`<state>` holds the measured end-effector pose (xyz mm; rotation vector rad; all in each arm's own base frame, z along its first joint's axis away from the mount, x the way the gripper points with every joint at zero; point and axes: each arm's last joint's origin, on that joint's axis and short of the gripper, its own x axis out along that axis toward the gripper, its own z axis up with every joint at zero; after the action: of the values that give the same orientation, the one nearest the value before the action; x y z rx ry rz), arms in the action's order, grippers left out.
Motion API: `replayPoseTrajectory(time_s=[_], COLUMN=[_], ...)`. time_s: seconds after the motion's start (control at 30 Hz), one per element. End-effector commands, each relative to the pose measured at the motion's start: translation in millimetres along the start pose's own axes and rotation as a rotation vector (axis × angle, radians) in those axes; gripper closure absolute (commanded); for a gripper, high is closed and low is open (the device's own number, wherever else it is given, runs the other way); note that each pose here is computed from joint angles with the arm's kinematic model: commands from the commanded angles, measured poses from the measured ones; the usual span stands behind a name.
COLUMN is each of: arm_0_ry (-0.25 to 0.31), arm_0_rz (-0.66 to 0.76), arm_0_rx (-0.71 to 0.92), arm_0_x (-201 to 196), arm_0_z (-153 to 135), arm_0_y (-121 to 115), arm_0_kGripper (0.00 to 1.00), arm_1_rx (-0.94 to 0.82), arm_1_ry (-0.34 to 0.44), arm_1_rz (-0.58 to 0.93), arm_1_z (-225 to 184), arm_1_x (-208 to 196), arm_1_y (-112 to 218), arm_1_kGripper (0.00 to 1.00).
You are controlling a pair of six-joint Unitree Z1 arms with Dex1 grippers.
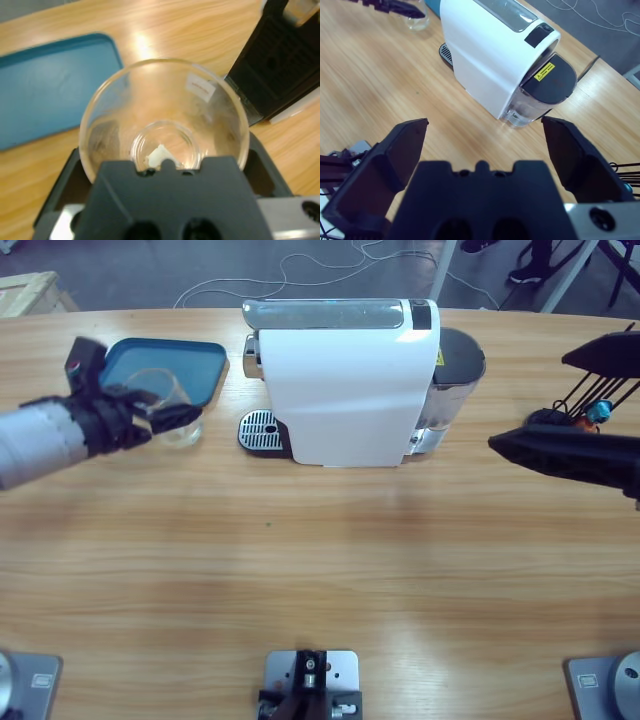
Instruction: Pour coffee
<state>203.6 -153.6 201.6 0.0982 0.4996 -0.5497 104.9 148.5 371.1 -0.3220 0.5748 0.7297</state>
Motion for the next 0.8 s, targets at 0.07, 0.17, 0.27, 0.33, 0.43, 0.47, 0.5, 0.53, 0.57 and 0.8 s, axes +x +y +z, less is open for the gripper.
replayPoseTrajectory(time_s=[0.07, 0.17, 0.27, 0.33, 0.43, 0.47, 0.5, 0.53, 0.57, 0.8], arm_0_ry=[0.100, 0.103, 0.087, 0.072, 0.073, 0.077, 0.079, 0.085, 0.092, 0.124], arm_0_rz=[-0.059, -0.091, -0.122, -0.141, -0.155, -0.160, -0.166, -0.174, -0.183, -0.205], arm_0_rx=[0.087, 0.097, 0.098, 0.104, 0.111, 0.113, 0.116, 0.118, 0.122, 0.133], arm_0_x=[60.5, 74.5, 80.3, 81.7, 86.3, 88.7, 90.9, 93.1, 95.6, 102.7], arm_0_z=[-1.7, -0.9, 5.0, 9.8, 10.3, 9.4, 8.6, 7.3, 5.3, -4.5], arm_0_y=[-9.8, -12.6, -15.1, -19.7, -25.5, -27.7, -29.7, -32.1, -35.8, -45.1], arm_0_kGripper=[0.814, 0.814, 0.814, 0.814, 0.814, 0.814, 0.814, 0.812, 0.809, 0.787], arm_1_rx=[-0.012, -0.014, -0.012, -0.012, -0.012, -0.011, -0.010, -0.011, -0.010, -0.005], arm_1_ry=[0.004, 0.010, 0.011, 0.010, 0.010, 0.009, 0.009, 0.009, 0.009, 0.012], arm_1_rz=[-0.009, -0.012, -0.018, -0.020, -0.025, -0.027, -0.028, -0.029, -0.030, -0.038], arm_1_z=[-18.5, -22.7, -22.8, -22.2, -21.9, -21.9, -21.9, -22.3, -22.3, -23.7], arm_1_x=[-7.7, -10.1, -9.7, -9.0, -8.3, -8.6, -8.6, -8.8, -8.8, -8.7], arm_1_y=[-2.8, -4.2, -5.2, -5.5, -6.4, -7.0, -7.3, -7.5, -7.7, -9.5], arm_1_kGripper=[0.000, 0.000, 0.000, 0.000, 0.000, 0.000, 0.000, 0.000, 0.000, 0.000])
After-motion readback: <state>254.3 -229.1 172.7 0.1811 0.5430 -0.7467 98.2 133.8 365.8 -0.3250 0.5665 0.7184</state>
